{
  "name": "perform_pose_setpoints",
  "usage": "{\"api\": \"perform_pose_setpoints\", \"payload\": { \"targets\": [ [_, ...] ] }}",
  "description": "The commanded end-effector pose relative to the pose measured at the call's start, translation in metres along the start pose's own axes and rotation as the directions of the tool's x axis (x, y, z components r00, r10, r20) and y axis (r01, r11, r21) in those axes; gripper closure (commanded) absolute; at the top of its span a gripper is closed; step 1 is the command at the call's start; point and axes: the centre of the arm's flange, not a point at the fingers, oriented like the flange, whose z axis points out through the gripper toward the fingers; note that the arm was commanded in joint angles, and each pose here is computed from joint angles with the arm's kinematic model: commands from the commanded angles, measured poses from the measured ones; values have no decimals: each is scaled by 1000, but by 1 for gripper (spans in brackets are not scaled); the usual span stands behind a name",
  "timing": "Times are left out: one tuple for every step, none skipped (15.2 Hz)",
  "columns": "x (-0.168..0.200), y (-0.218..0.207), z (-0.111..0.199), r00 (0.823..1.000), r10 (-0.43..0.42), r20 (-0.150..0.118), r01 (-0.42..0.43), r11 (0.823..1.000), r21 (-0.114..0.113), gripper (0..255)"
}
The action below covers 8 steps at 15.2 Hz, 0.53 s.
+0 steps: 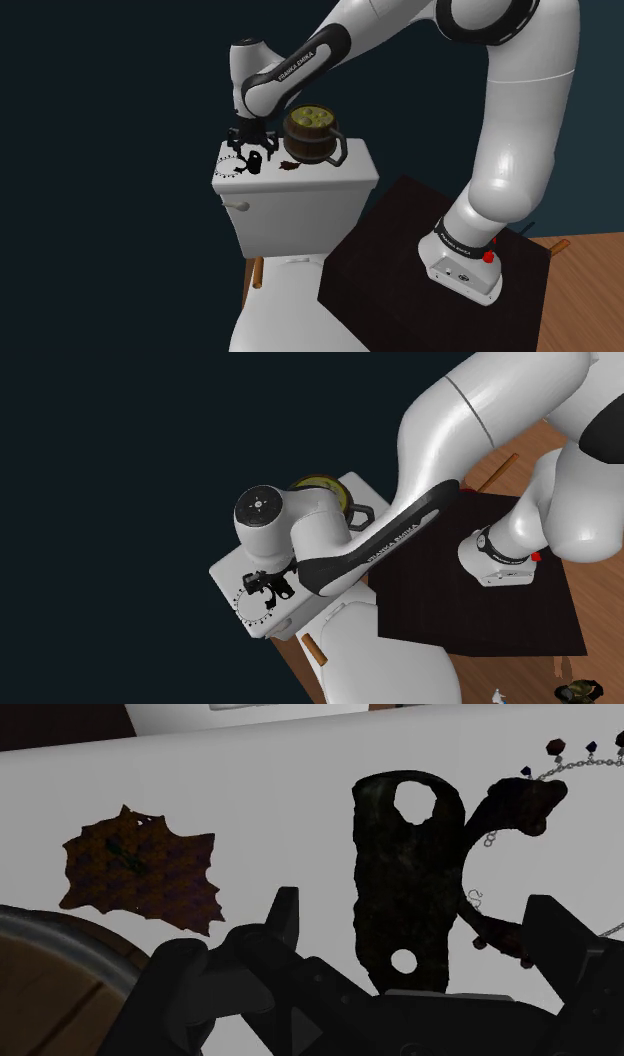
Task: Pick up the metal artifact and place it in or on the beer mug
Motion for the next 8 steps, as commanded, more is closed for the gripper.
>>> {"api": "perform_pose_setpoints", "payload": {
  "targets": [
    [0,-1,11,1000,0,0,0,1000,0,0],
    [0,-1,14,1000,0,0,0,1000,0,0],
    [0,-1,14,1000,0,0,0,1000,0,0],
    [0,-1,14,1000,0,0,0,1000,0,0],
    [0,-1,14,1000,0,0,0,1000,0,0],
    [0,-1,14,1000,0,0,0,1000,0,0],
    [0,-1,14,1000,0,0,0,1000,0,0],
    [0,-1,14,1000,0,0,0,1000,0,0]
  ]
}}
